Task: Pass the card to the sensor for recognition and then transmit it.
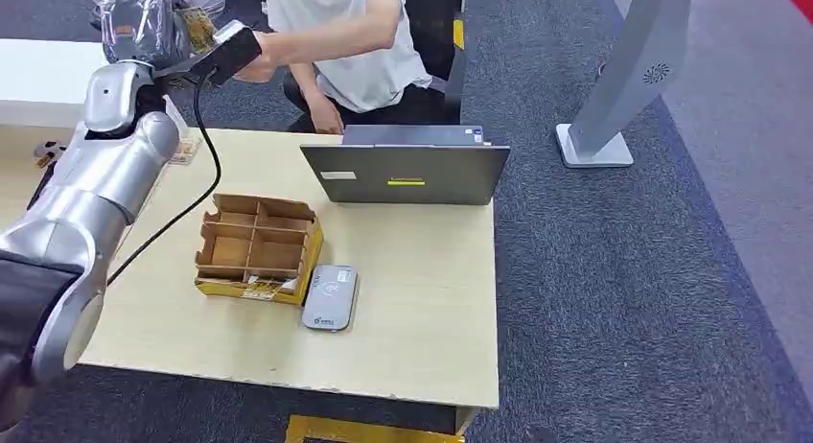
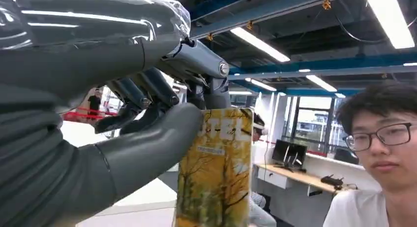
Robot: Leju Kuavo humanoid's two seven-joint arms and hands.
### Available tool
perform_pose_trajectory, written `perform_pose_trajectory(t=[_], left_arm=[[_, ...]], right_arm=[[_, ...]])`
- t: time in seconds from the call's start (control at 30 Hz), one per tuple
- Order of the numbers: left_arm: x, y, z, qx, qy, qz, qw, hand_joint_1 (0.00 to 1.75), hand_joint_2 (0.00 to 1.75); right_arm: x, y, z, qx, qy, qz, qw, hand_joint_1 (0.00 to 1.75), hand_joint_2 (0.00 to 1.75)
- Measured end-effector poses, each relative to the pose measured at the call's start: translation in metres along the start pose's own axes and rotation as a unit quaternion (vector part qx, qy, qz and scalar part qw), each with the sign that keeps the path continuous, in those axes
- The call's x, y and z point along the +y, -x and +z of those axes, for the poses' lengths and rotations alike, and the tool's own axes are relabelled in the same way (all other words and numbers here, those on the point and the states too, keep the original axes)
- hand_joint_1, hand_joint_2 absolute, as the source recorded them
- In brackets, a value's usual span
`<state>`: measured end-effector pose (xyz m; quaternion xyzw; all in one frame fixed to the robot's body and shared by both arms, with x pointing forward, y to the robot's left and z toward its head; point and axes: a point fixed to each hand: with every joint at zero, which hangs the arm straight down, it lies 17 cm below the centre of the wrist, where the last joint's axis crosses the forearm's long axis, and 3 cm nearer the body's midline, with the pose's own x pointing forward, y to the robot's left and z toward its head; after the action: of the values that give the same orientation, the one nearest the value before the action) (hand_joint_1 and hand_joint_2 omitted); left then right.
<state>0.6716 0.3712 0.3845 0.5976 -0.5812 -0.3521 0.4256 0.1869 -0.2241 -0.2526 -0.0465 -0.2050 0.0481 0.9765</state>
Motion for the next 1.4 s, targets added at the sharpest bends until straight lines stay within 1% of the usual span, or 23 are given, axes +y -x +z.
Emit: perform_pose_trajectory(t=[0.1, 0.3, 0.47, 0.77, 0.83, 0.97, 1.07, 1.23, 1.4], left_arm=[[-0.002, 0.000, 0.001, 0.000, 0.003, -0.003, 1.000, 1.75, 1.75], [0.006, 0.000, 0.000, -0.003, -0.020, 0.001, 1.000, 1.75, 1.75], [0.008, -0.006, 0.001, -0.020, -0.030, 0.007, 0.999, 1.75, 1.75], [0.007, -0.008, 0.001, -0.024, -0.030, 0.009, 0.999, 1.75, 1.75], [0.008, -0.014, 0.002, -0.036, -0.033, 0.016, 0.999, 1.75, 1.75], [0.008, -0.044, 0.011, -0.073, -0.043, 0.040, 0.996, 1.75, 1.75], [0.005, -0.073, 0.025, -0.103, -0.037, 0.063, 0.992, 1.75, 1.75], [0.004, -0.140, 0.067, -0.171, -0.020, 0.090, 0.981, 1.75, 1.75], [-0.011, -0.185, 0.110, -0.220, 0.015, 0.100, 0.970, 1.75, 1.75]], right_arm=[[0.000, 0.000, 0.000, -0.001, -0.001, 0.001, 1.000, 0.00, 1.75], [0.001, 0.000, 0.000, -0.001, -0.001, 0.001, 1.000, 0.00, 1.75], [0.000, 0.000, 0.000, -0.001, 0.000, -0.002, 1.000, 0.00, 1.75], [0.000, 0.000, 0.000, 0.000, 0.000, -0.003, 1.000, 0.00, 1.75], [0.000, 0.000, 0.000, -0.001, 0.000, -0.006, 1.000, 0.00, 1.75], [0.000, 0.002, 0.001, -0.004, 0.003, -0.017, 1.000, 0.00, 1.75], [-0.001, 0.007, 0.001, -0.005, 0.004, -0.026, 1.000, 0.00, 1.75], [-0.001, 0.014, 0.003, -0.006, 0.008, -0.044, 0.999, 0.00, 1.75], [-0.003, 0.023, 0.004, -0.002, 0.013, -0.062, 0.998, 0.00, 1.75]])
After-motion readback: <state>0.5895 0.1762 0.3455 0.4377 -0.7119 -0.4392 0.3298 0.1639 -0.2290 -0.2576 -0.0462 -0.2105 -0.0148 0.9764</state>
